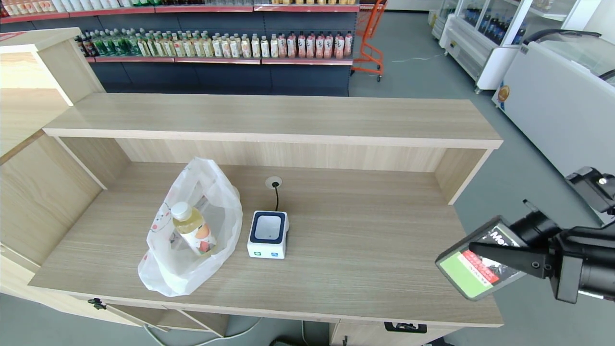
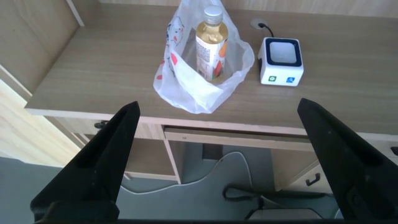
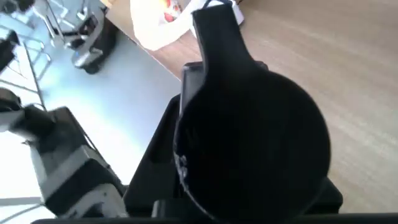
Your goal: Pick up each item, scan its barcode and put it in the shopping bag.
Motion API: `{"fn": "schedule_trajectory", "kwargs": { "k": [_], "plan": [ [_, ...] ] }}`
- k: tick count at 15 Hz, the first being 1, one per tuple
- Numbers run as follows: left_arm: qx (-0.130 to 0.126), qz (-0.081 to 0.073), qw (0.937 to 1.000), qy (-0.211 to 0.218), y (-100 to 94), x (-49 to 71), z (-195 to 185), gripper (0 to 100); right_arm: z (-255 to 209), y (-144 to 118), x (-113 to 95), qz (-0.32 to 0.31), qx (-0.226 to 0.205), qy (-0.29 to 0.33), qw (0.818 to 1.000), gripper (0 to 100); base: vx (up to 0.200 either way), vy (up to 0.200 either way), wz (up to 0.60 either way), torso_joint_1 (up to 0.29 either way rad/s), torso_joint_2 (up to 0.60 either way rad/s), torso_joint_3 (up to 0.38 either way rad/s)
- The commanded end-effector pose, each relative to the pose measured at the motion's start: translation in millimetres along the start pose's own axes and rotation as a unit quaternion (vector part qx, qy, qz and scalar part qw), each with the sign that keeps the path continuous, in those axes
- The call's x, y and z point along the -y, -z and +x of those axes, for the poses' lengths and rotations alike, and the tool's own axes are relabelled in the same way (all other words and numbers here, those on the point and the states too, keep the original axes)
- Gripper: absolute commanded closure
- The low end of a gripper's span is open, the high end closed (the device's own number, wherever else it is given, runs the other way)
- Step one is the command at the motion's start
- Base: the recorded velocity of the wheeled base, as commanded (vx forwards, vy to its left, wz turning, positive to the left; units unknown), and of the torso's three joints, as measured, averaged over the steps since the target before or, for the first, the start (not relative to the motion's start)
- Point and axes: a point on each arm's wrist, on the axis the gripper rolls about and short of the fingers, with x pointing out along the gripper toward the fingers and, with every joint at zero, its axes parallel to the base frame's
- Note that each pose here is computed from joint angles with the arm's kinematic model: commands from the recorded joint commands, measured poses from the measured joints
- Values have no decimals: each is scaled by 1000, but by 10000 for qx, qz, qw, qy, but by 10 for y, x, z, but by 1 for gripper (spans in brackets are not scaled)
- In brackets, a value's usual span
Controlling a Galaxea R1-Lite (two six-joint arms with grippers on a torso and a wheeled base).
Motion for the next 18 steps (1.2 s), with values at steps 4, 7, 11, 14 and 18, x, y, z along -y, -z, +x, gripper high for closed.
{"fn": "schedule_trajectory", "kwargs": {
  "k": [4,7,11,14,18],
  "plan": [
    [3,-2,10000,0,0,0,0,0,52,34,90,2346,91,759,9691,100,0,0,0,0,0,0],
    [3,-2,10000,0,0,0,0,0,34,58,79,2670,117,771,9605,100,0,0,0,0,0,0],
    [3,14,10000,0,0,0,0,0,0,98,49,2675,109,766,9604,100,0,50,0,1,1,-1],
    [3,21,10000,0,0,0,0,0,-11,102,39,2658,119,762,9609,100,0,200,0,2,5,2],
    [3,21,10000,0,0,0,0,0,-8,162,47,2127,-12,799,9738,100,0,200,0,0,2,6]
  ]
}}
